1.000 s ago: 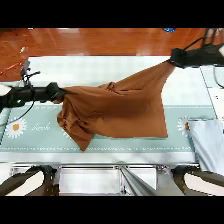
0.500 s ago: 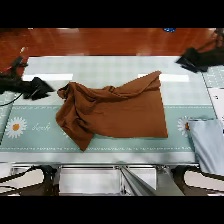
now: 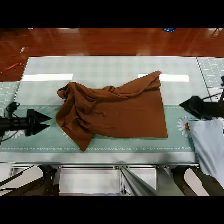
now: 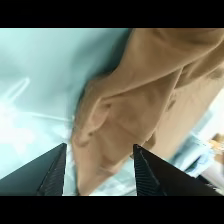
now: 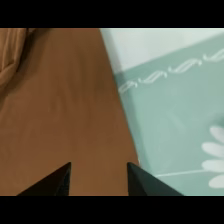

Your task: Fold the shirts.

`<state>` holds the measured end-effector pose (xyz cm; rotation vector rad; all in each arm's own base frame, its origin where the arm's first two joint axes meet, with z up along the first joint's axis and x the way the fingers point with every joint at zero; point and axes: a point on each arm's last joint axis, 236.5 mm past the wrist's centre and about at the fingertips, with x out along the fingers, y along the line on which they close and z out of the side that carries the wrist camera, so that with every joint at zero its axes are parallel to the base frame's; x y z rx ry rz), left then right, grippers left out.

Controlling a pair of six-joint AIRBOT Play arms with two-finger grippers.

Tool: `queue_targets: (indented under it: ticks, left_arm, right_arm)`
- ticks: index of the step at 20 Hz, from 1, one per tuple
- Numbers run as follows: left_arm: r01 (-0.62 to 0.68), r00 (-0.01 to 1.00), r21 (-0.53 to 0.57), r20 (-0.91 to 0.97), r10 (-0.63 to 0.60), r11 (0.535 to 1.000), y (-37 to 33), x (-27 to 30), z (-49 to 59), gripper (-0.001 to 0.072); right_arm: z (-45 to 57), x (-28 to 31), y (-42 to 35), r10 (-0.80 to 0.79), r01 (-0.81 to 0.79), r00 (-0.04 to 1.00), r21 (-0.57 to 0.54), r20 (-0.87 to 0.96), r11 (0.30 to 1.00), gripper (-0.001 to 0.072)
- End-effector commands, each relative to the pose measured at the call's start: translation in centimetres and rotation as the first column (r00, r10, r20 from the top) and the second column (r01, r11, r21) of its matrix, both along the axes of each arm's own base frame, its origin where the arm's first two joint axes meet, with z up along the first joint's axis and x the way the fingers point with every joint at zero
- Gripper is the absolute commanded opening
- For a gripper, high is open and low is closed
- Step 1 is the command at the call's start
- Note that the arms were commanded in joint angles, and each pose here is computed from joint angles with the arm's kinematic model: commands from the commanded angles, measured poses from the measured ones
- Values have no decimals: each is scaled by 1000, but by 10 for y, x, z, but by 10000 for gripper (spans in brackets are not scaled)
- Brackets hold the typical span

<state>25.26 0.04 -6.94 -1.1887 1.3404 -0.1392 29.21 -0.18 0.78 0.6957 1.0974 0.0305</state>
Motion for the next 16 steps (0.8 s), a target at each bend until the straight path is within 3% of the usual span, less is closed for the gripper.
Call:
queue_targets:
  ticks: [1,9,10,11,14,16]
  left_arm:
    - [-86,996,14,-4,86,996,-7,1,-22,504]
    - [48,999,146,5,-50,988,-54,22,-40,486]
    - [65,998,151,15,-67,986,-58,25,-38,306]
    - [77,996,151,24,-82,986,-60,27,-35,13]
    - [101,993,139,41,-108,985,-61,32,-24,18]
    - [108,992,136,49,-116,985,-62,35,-20,18]
  right_arm:
    - [-13,-22,16,-14,14,1000,43,-1,999,407]
    - [-9,-23,24,-7,7,1000,85,-3,996,407]
    - [-10,-24,23,-6,7,1000,82,-5,997,407]
    - [-12,-25,20,-9,10,1000,67,-15,998,407]
    - [-40,-52,-12,-117,108,977,-60,-178,992,408]
    - [-58,-76,-5,-93,84,959,-48,-269,995,408]
